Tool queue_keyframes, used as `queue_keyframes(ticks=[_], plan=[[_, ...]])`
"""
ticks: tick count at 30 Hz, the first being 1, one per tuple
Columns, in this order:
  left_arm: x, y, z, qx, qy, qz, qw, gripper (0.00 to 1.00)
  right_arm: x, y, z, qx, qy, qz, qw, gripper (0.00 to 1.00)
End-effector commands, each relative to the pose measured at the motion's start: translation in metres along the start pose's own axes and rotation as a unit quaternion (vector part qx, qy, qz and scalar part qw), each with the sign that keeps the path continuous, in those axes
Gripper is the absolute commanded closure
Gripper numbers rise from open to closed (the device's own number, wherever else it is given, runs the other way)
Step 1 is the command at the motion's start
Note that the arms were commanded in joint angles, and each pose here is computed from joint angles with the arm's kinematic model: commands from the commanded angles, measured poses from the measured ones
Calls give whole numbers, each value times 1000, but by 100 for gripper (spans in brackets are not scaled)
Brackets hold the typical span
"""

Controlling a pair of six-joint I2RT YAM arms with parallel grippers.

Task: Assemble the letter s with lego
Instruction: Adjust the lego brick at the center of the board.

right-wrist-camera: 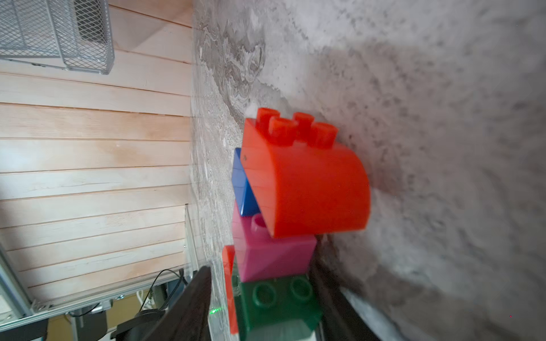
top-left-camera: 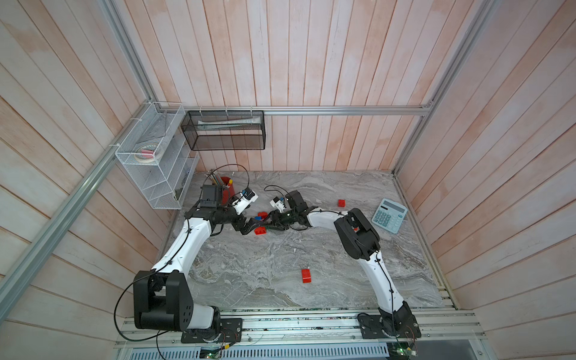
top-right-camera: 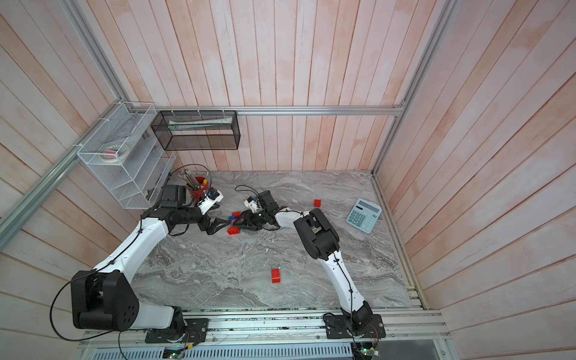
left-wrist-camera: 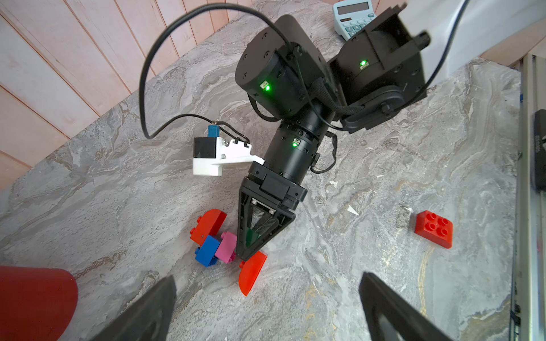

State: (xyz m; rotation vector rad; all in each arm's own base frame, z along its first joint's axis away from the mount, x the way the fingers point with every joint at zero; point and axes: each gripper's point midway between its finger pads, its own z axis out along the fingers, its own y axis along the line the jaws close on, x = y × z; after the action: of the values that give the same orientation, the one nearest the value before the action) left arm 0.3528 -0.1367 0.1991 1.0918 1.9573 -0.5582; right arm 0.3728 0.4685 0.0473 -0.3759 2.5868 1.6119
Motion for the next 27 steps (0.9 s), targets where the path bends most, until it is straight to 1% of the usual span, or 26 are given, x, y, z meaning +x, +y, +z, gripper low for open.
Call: queue_keyframes(ticks=[1,7,10,18,21,24,27], plan=[[2,2,0,-3,-3,-13,1000,0,-5,2,-7,58,-27,-29,998,43],[1,-3,-3,-8,-19,-4,1000,0,-1,6,-11,100,-40,-48,993,41],[-1,-2,-5,-20,-26,-13,999,0,0,8,-13,119,-45,-60,990,40],[-6,0,-9,-29,-34,-36,998,0,4,13,-20,132,-45,-68,988,38],[-8,6,-12,-48,-35,-44,997,0,2,13,-29,134,-54,-67,987,38],[-11,10,-15,-62,-36,-55,996,0,-4,20,-45,139,-69,-85,984,37],[-13,13,-17,-75,-41,-69,994,0,-6,24,-71,149,-88,-96,980,36]])
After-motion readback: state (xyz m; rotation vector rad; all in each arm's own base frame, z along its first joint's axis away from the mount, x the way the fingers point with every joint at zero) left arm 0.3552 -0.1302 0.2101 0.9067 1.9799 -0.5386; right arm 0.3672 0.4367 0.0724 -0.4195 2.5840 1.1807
